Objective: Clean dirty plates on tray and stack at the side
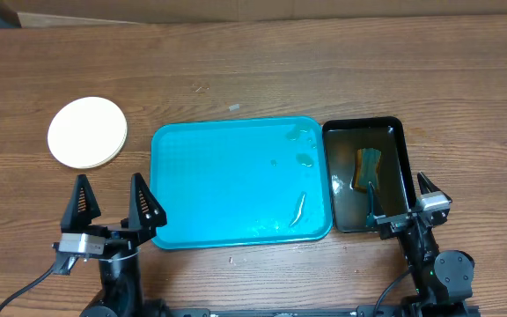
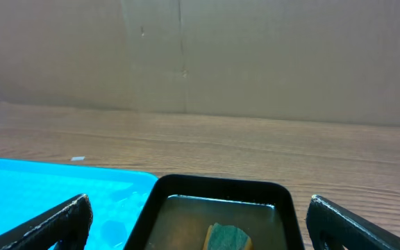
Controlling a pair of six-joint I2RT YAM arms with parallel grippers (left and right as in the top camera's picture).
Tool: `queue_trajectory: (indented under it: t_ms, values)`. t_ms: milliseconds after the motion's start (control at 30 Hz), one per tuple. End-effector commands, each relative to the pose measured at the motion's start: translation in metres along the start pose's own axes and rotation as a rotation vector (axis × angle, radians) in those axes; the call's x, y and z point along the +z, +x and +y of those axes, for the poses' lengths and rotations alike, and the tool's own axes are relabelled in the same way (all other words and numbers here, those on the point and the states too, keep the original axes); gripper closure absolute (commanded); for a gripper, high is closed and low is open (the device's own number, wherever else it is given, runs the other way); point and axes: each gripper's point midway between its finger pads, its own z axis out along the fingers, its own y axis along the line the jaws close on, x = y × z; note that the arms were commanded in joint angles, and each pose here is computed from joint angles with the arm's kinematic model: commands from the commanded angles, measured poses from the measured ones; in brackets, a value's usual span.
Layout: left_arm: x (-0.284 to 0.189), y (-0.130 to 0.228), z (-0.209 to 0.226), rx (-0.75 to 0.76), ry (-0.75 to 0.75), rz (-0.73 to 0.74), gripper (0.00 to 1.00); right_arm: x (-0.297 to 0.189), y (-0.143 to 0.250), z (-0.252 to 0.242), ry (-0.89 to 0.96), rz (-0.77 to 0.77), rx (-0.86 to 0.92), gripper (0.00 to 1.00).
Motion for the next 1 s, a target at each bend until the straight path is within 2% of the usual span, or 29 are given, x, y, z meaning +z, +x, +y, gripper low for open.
queue_trajectory:
  t_ms: [0, 267, 400, 567, 700, 967]
  values:
    - [-0.003, 0.016, 0.008, -0.017, -0.018, 0.020, 0.00, 0.000, 0.002, -0.003, 0.016, -0.003, -0.004, 0.00]
    - [-0.010, 0.062, 0.026, -0.014, -0.067, 0.140, 0.00, 0.000, 0.002, -0.003, 0.016, -0.003, -0.004, 0.00]
    - [-0.019, 0.096, 0.040, 0.003, -0.128, 0.286, 0.00, 0.000, 0.002, -0.003, 0.016, -0.003, -0.004, 0.00]
    - [-0.044, 0.146, 0.061, 0.111, -0.197, 0.521, 0.00, 0.000, 0.002, -0.003, 0.016, -0.003, -0.004, 0.00]
    - [-0.046, 0.149, 0.060, 0.244, -0.151, 0.547, 0.00, 0.000, 0.002, -0.003, 0.016, -0.003, -0.004, 0.00]
    - [-0.045, 0.149, 0.060, 0.243, -0.151, 0.547, 0.00, 0.000, 0.002, -0.003, 0.016, -0.003, -0.004, 0.00]
